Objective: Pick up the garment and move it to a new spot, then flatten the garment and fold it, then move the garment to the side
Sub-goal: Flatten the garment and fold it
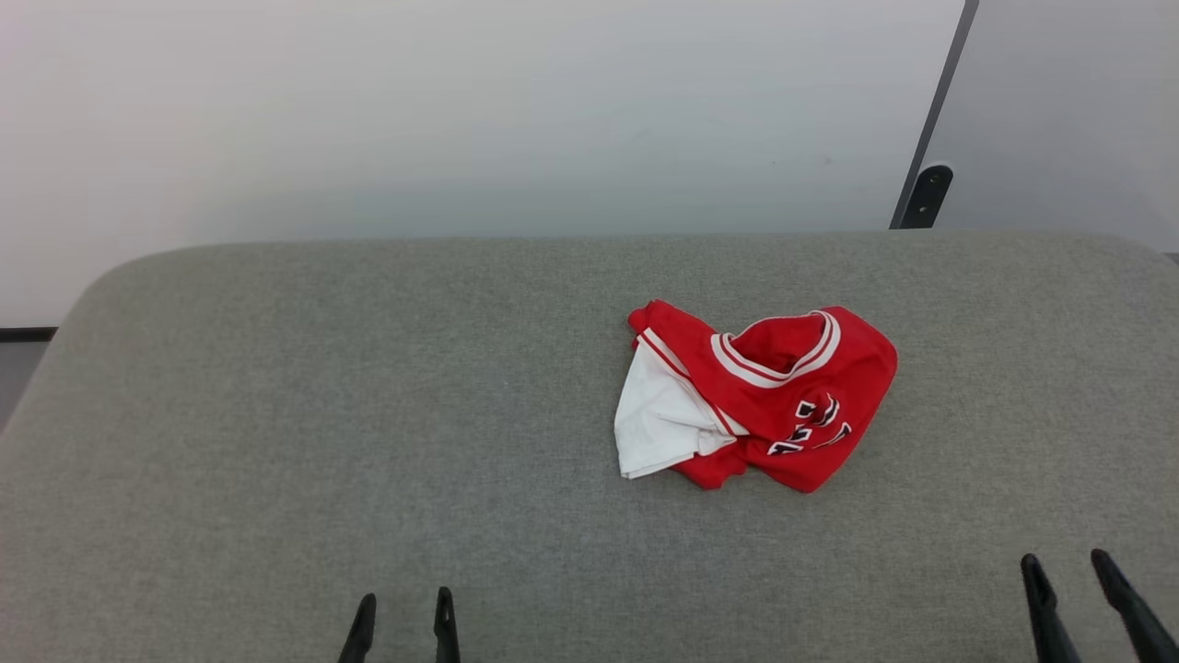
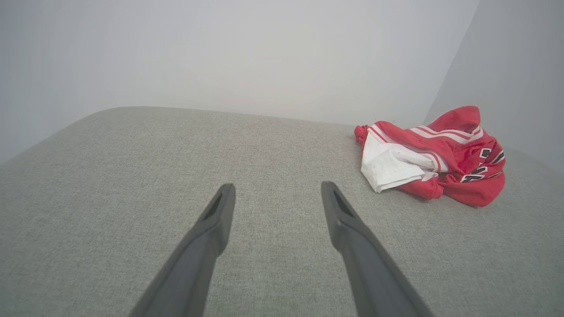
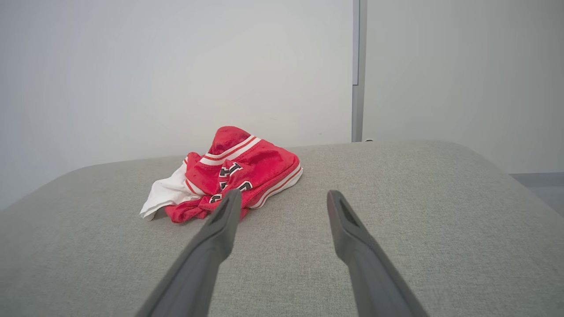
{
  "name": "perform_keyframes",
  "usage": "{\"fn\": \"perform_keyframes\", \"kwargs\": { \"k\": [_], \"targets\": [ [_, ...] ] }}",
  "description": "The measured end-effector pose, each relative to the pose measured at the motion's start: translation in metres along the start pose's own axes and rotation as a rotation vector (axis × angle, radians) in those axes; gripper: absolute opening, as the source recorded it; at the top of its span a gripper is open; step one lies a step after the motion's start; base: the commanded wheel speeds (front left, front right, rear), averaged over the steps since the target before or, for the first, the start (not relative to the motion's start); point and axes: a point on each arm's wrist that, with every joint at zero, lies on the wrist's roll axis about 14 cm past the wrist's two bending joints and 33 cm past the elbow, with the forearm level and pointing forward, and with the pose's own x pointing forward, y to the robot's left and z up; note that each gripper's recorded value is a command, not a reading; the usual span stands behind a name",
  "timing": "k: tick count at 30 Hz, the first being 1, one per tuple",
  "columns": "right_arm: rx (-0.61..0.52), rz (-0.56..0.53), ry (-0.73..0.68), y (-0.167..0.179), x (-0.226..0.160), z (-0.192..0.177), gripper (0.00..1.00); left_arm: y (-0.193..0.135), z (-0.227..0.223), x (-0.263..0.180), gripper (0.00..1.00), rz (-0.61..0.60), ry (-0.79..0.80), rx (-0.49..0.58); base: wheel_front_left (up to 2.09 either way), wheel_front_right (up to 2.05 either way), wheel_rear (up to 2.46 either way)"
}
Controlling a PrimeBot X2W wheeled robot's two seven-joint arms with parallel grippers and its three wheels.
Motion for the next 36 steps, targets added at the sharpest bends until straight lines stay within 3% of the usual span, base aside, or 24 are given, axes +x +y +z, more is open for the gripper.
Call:
{"fn": "perform_keyframes", "kwargs": {
  "k": [28,36],
  "targets": [
    [0.021,0.006,-0.013,0.008,0.001,0.0,1.0,-0.003,-0.001,-0.001,1.0,-0.007,0.0,0.008,0.0,0.0,0.0],
    [0.03,0.006,-0.029,0.011,0.004,0.004,1.0,-0.022,0.023,0.027,1.0,-0.104,-0.08,-0.001,0.0,0.0,0.0]
  ]
}}
